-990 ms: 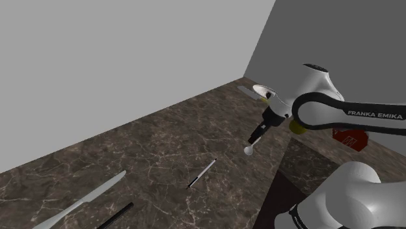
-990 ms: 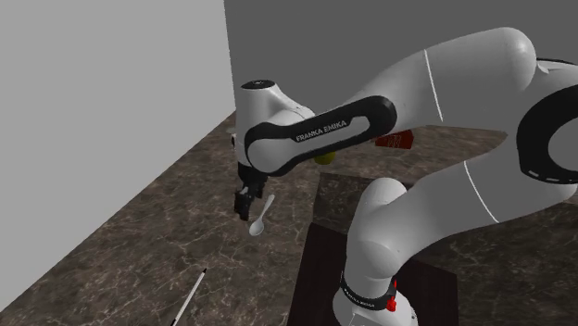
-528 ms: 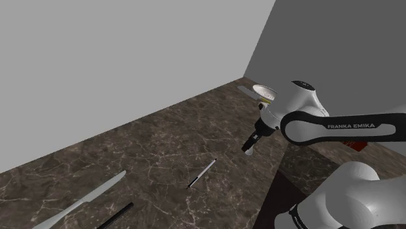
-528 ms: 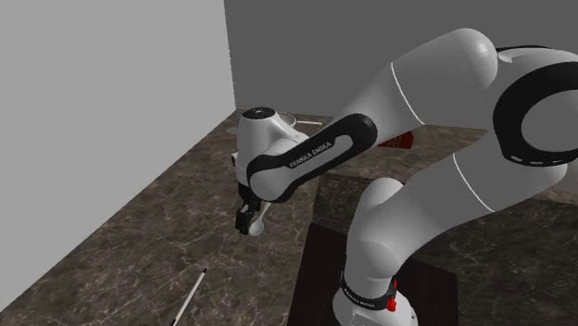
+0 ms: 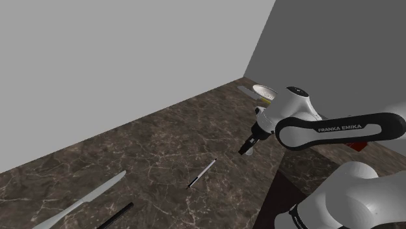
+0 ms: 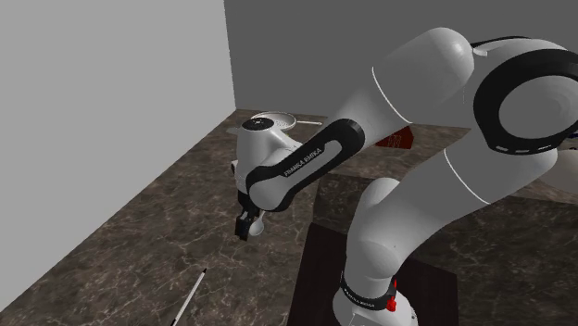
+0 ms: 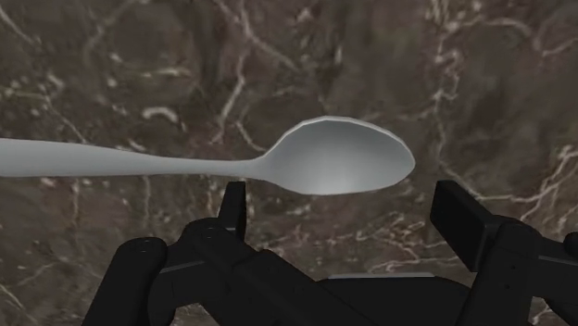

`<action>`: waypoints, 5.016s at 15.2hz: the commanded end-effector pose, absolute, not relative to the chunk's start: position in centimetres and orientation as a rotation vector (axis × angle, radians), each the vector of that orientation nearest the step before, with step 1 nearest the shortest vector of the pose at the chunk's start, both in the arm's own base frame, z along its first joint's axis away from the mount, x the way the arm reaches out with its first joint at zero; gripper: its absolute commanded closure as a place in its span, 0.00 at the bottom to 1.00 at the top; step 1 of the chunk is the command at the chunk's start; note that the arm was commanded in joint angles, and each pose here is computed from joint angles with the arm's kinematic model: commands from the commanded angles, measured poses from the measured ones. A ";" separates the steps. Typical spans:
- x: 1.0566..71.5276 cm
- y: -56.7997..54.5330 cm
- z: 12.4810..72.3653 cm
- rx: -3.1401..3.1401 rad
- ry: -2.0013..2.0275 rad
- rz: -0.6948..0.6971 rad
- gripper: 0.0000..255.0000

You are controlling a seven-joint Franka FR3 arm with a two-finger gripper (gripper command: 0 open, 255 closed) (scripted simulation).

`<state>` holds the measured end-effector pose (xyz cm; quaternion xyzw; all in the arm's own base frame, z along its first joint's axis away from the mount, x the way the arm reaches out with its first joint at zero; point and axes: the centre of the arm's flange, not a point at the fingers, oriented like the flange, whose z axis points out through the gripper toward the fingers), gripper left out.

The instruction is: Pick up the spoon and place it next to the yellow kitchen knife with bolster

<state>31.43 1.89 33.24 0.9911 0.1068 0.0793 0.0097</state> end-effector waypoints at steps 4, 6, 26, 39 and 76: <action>31.4 1.9 33.2 3.094 0.334 0.248 1.00; 31.4 1.9 33.2 3.094 0.334 0.248 1.00; 31.4 1.9 40.1 3.094 0.334 0.248 1.00; 33.1 -1.7 44.9 3.094 0.334 0.248 1.00; 49.5 -38.8 41.2 3.094 0.334 0.248 1.00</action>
